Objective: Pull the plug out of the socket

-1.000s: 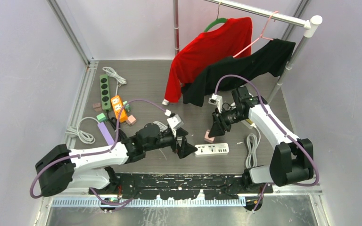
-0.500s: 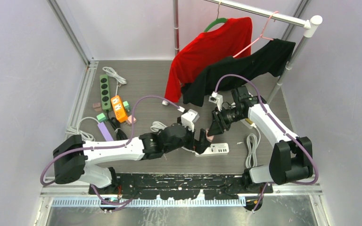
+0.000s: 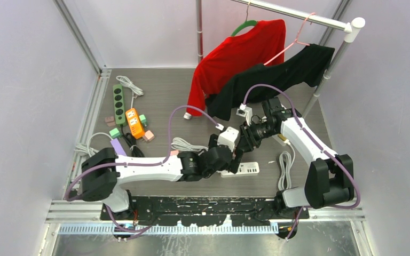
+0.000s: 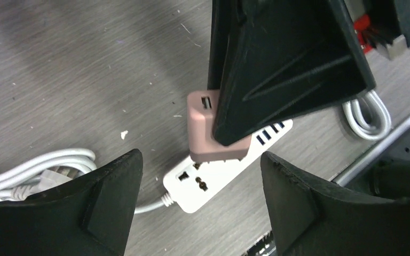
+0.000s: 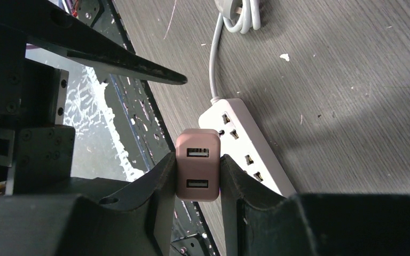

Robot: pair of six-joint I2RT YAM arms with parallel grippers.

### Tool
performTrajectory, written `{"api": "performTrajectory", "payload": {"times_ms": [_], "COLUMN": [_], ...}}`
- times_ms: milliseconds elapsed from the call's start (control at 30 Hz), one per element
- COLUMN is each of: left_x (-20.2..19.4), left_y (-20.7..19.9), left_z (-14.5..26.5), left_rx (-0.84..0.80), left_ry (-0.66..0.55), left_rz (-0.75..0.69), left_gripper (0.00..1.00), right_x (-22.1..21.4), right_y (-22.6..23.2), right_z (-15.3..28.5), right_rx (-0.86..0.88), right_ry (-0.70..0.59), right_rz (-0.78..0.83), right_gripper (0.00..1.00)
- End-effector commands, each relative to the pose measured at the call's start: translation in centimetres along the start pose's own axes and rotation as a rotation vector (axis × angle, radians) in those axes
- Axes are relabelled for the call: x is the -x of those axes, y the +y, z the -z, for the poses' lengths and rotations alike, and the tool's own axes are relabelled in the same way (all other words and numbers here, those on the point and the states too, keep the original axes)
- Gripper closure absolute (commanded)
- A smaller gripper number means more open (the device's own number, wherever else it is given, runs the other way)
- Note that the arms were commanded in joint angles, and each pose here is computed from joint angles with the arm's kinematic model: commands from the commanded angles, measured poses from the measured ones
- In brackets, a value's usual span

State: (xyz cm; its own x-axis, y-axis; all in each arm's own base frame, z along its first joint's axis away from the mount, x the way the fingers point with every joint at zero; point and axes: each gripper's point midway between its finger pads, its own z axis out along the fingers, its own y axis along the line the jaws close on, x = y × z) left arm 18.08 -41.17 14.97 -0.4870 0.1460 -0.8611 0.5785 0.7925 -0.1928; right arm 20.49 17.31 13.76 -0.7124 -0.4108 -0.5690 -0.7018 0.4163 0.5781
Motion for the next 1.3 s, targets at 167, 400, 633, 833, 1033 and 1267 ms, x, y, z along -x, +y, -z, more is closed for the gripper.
{"api": "performTrajectory", "payload": {"times_ms": [167,400,633,833,1033,1267], "left_x": [2.2,1.9,1.6,1.5,0.7,-0.4], "left_y": [-0.4,-0.8,-0.5,-0.2,1.0,3.9], "left_z": [-2.0,-3.4,-3.4,-2.7,-1.9,-0.3], "left_rx": [0.094,0.133,0.133,0.105,0.110,0.194], "left_ry": [-0.047,-0.013,-0.003,-0.029,-0.035,-0.021], "left_rz": [-0.010,-0.032,-0.056,-0.071,-0.078,-0.104], "left_gripper": [0.30,0.49,0.97,1.00,1.00,1.00], "right_x": [0.8,0.8,0.7,0.8,0.5,0.3], "right_y": [0.4,0.4,0.4,0.6,1.2,1.3], "right_z": [0.1,0.1,0.1,0.3,0.5,0.6], "right_rx": [0.022,0.021,0.019,0.018,0.044,0.051], "right_ry": [-0.029,-0.029,-0.024,-0.028,-0.024,-0.020], "right_rz": [0.014,0.013,0.014,0.052,0.104,0.142], "right_gripper": [0.92,0.91,0.84,0.55,0.44,0.37]}}
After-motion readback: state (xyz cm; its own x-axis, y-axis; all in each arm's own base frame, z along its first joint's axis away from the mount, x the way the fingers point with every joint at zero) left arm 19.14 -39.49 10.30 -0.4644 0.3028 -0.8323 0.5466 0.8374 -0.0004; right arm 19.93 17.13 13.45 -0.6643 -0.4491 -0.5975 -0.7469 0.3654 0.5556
